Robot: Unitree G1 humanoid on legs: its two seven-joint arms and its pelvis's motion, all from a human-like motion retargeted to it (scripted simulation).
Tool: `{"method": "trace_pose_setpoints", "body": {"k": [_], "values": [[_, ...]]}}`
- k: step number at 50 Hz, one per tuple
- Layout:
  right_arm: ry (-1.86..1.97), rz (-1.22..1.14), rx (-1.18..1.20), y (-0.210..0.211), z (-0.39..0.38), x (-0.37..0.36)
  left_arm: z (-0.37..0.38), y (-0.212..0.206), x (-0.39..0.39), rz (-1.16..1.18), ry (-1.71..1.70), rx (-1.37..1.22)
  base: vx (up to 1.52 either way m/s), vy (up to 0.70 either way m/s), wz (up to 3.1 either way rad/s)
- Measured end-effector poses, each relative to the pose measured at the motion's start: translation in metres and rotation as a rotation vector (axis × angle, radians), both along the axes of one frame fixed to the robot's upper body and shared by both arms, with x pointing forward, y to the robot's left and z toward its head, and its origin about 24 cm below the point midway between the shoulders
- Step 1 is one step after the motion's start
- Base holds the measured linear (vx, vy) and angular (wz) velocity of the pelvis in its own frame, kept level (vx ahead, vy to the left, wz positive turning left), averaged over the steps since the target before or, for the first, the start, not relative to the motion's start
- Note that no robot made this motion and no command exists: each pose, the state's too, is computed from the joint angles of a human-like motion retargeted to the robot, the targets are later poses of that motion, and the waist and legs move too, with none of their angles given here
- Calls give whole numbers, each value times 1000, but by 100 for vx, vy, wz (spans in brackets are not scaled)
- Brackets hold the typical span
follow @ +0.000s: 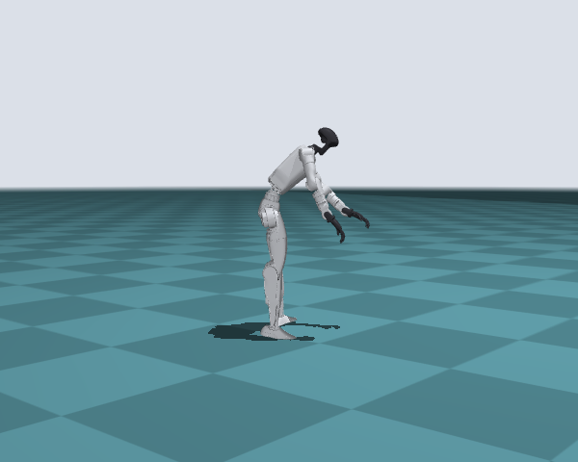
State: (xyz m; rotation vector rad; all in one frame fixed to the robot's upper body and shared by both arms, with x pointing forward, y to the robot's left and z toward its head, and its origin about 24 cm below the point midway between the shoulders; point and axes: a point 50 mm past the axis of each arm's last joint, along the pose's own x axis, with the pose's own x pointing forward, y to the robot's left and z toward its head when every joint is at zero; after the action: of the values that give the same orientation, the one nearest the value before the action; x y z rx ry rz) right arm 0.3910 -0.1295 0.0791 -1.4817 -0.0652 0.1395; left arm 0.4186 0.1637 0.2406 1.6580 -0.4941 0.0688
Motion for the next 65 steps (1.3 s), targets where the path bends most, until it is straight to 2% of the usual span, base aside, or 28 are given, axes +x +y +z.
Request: {"method": "trace_pose_setpoints", "body": {"k": [2,5,7,10,13,19,23,25,27,30,32,34,35,37,40,42,45,48,51,54,55,57,60,62,65], "values": [[-5,0,10,-1,0,0,-8,-24,-6,-148,-40,128,7,10,-21],[-26,1,75,-1,2,0,-33,-77,-37,-566,-37,373,6,10,-7],[-50,11,90,1,6,0,-45,-94,-59,-756,-14,423,6,12,5],[-105,24,86,4,16,3,-54,-80,-67,-761,-26,305,7,15,13],[-168,43,36,8,27,6,-59,-21,-54,-465,-81,-35,6,17,23],[-289,48,-109,9,52,13,-96,124,-63,250,-153,-794,6,11,25],[-331,52,-142,10,65,16,-143,208,-104,742,-65,-916,4,2,26],[-320,57,-183,9,70,18,-161,233,-127,942,-11,-960,5,1,27],[-323,51,-215,6,75,20,-170,240,-137,1036,3,-1029,4,3,32],[-328,48,-251,3,78,21,-180,215,-121,898,92,-1103,6,9,44],[-317,45,-264,0,76,20,-182,167,-97,611,237,-1130,9,17,63],[-305,36,-242,-2,72,19,-173,101,-79,249,369,-1102,10,20,74],[-299,22,-205,-3,69,19,-166,64,-77,56,426,-1060,9,17,75],[-299,56,-284,-1,62,17,-145,1,-85,-305,480,-892,6,11,66],[-281,114,-314,8,55,15,-128,-55,-107,-646,477,-553,2,2,53],[-277,146,-306,15,52,14,-133,-52,-108,-654,441,-359,1,-1,42],[-274,174,-284,25,51,13,-151,-2,-96,-420,464,-284,0,-2,18],[-275,168,-236,35,52,12,-164,83,-87,6,487,-455,0,-2,0],[-254,220,-354,47,52,12,-162,167,-97,445,354,-658,-2,-10,2],[-265,197,-374,48,50,13,-152,206,-106,699,179,-724,-12,-25,12],[-266,188,-380,47,49,13,-149,206,-104,717,146,-738,-19,-29,40],[-269,157,-381,42,46,14,-146,178,-87,581,160,-745,-16,-29,63],[-228,150,-431,37,39,14,-142,95,-62,194,264,-767,-6,-22,88],[-191,158,-352,37,37,12,-136,32,-60,-91,314,-761,-1,-12,93],[-193,174,-300,35,37,10,-120,-41,-77,-484,328,-594,-2,-6,78]]}}
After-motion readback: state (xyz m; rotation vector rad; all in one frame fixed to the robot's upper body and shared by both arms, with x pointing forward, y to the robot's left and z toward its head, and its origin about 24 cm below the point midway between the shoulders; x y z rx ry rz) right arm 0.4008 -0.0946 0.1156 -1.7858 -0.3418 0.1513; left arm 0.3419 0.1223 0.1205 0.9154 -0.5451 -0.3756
